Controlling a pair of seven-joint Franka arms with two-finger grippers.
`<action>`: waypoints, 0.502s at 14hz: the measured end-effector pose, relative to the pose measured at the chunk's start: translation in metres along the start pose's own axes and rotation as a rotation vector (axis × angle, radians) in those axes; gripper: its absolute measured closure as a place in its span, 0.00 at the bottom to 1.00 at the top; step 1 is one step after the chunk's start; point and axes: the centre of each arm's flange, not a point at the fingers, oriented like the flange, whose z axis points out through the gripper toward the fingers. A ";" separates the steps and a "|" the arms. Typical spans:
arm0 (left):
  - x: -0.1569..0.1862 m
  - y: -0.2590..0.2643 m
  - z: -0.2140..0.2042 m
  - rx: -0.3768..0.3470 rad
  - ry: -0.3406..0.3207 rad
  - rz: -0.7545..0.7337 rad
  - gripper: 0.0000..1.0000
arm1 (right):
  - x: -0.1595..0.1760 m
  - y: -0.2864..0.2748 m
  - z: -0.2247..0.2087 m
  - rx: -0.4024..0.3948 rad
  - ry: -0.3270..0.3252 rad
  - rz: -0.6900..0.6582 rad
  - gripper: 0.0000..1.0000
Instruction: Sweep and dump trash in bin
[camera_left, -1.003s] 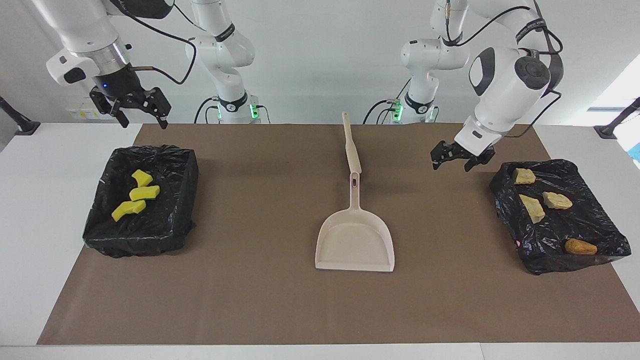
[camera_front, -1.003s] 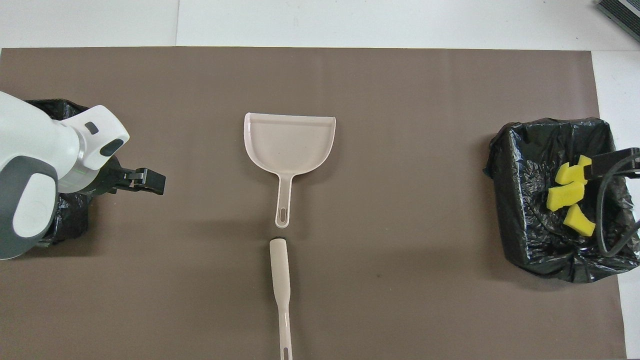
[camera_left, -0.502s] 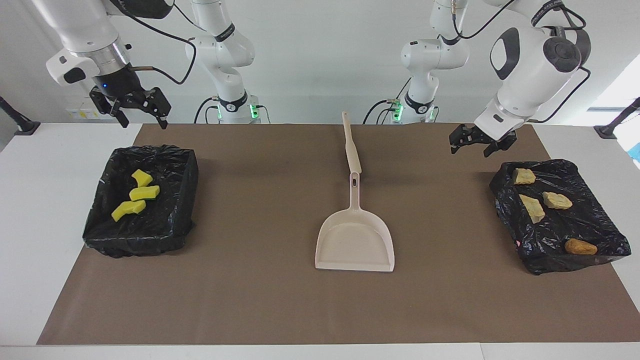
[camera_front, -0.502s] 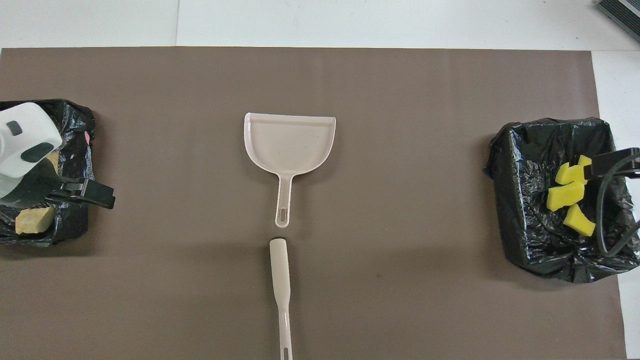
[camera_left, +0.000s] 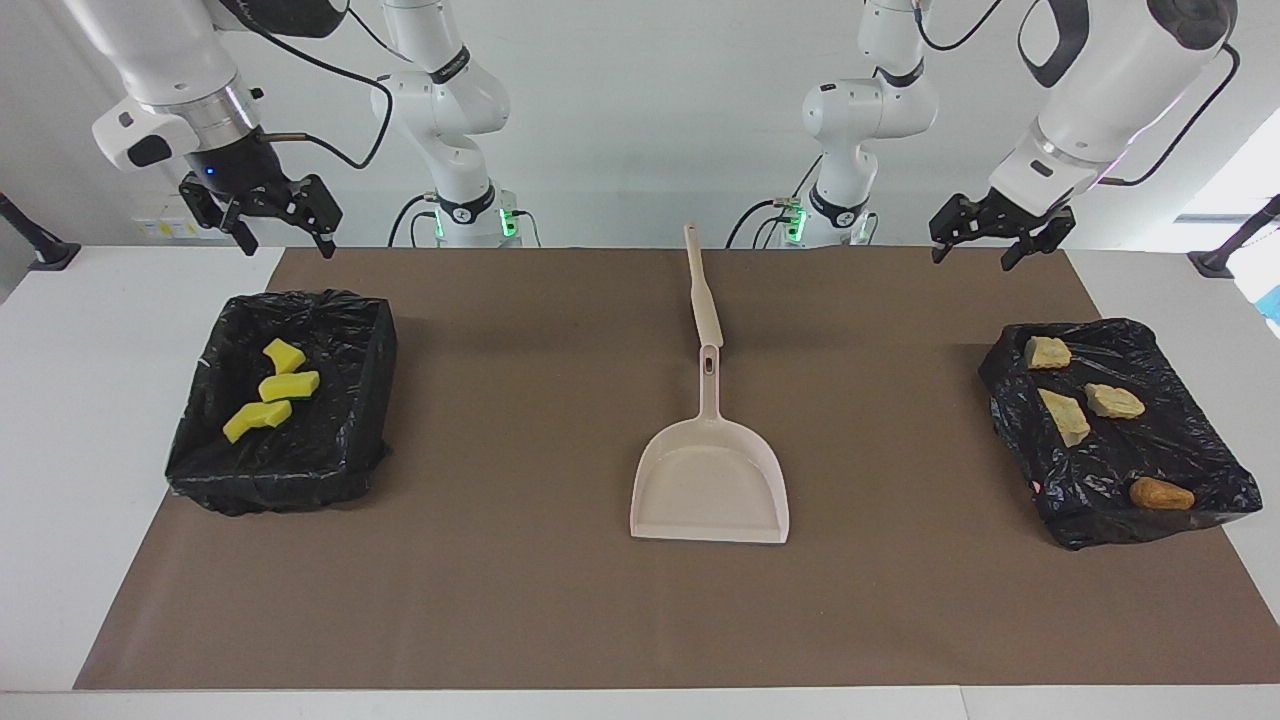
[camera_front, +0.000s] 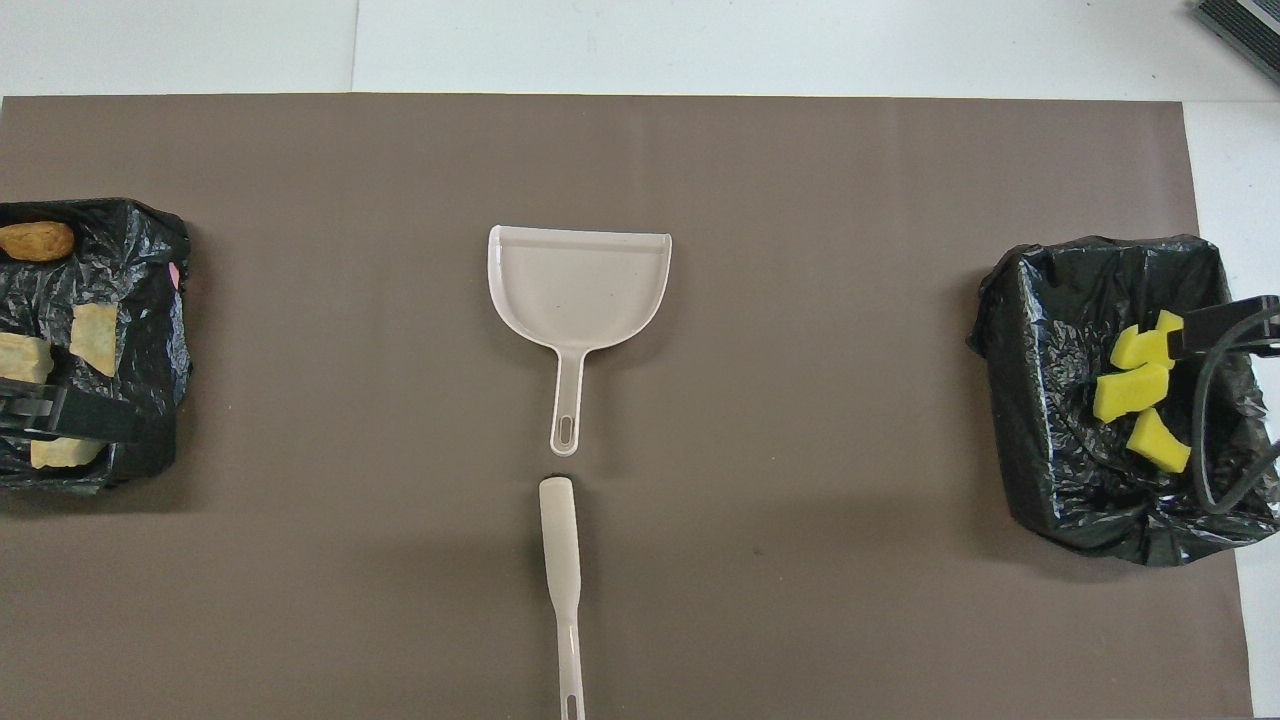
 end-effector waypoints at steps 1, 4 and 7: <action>0.001 -0.001 0.001 0.009 -0.004 0.000 0.00 | 0.000 0.000 0.000 0.000 0.000 0.000 0.00; 0.002 -0.001 0.003 0.019 -0.007 0.002 0.00 | 0.000 0.000 0.000 0.000 0.000 0.000 0.00; 0.002 -0.001 0.002 0.020 -0.005 0.003 0.00 | 0.000 0.000 0.000 0.000 0.000 0.000 0.00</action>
